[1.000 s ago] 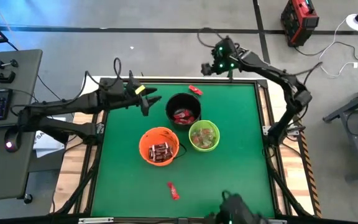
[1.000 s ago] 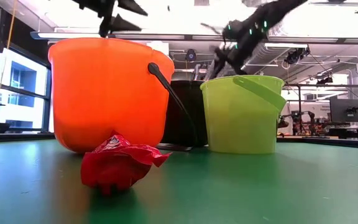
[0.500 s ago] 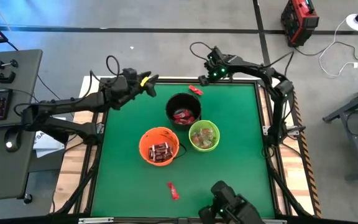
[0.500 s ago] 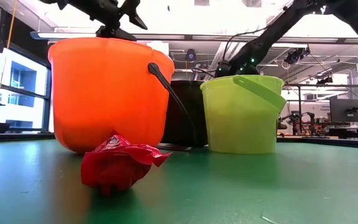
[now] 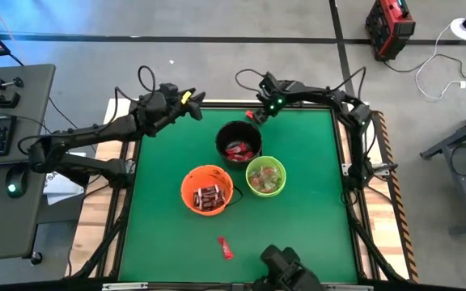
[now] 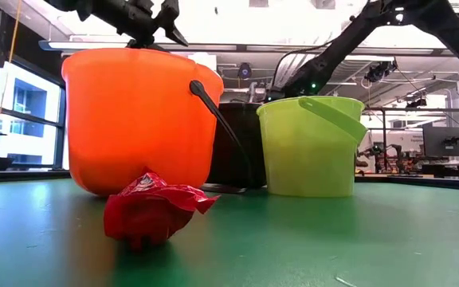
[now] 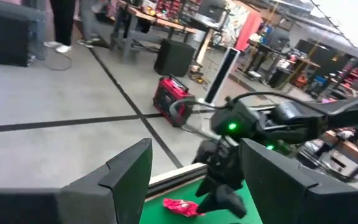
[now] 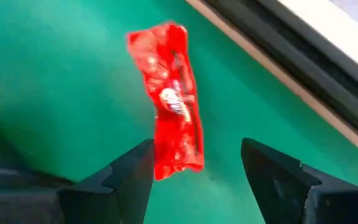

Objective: Sort candy by brand, put in halloween buckets
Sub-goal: Put the red chocolate bar into black bucket

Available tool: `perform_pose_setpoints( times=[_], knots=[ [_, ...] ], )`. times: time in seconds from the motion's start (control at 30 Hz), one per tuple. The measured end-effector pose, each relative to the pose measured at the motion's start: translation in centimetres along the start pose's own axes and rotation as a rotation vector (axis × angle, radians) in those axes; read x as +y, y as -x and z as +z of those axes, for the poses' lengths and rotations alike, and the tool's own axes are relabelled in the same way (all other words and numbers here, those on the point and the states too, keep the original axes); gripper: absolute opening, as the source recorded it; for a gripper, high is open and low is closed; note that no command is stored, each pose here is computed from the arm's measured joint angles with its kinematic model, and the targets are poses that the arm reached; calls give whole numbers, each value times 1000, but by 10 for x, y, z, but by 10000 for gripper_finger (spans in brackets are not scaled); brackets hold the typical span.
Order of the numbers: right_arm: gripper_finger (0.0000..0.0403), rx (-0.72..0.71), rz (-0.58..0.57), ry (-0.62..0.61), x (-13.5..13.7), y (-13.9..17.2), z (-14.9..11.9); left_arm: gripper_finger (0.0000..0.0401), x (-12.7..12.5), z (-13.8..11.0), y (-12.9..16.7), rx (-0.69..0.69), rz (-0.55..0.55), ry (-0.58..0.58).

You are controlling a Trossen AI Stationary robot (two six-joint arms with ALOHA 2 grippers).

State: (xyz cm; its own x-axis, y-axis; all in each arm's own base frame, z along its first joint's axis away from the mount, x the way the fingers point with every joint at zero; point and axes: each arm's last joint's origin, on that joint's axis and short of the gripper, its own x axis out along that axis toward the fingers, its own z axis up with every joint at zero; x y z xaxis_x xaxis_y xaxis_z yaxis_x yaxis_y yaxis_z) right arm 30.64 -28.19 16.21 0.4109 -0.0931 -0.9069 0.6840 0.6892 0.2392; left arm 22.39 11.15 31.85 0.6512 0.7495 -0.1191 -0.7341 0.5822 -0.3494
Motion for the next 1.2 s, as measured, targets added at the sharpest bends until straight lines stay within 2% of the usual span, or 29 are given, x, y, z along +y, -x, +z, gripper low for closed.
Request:
perform_pose_setpoints(
  times=[0.2, 0.4, 0.5, 0.73, 0.8, 1.03, 1.2],
  knots=[
    [230, 23, -48, 6, 3, -11, -3, 232, 1, 0, -1, 7, -15, -3],
    [193, 26, -87, 29, 6, -15, -4, 232, 1, 0, -1, 13, -28, -8],
    [154, 27, -96, 49, 8, -16, -4, 232, 1, 0, -1, 13, -28, -8],
    [28, 15, -98, 83, 5, -14, -3, 232, 1, 0, -1, 14, -27, -9],
    [7, 23, -94, 90, 2, -14, -3, 232, 1, 0, -1, 14, -28, -9],
    [25, 63, -14, 86, -3, 8, -6, 232, 1, 0, -1, 15, -28, -9],
    [40, -22, 31, 44, -10, 28, 2, 232, 1, -1, -1, 30, -30, -14]
  ],
)
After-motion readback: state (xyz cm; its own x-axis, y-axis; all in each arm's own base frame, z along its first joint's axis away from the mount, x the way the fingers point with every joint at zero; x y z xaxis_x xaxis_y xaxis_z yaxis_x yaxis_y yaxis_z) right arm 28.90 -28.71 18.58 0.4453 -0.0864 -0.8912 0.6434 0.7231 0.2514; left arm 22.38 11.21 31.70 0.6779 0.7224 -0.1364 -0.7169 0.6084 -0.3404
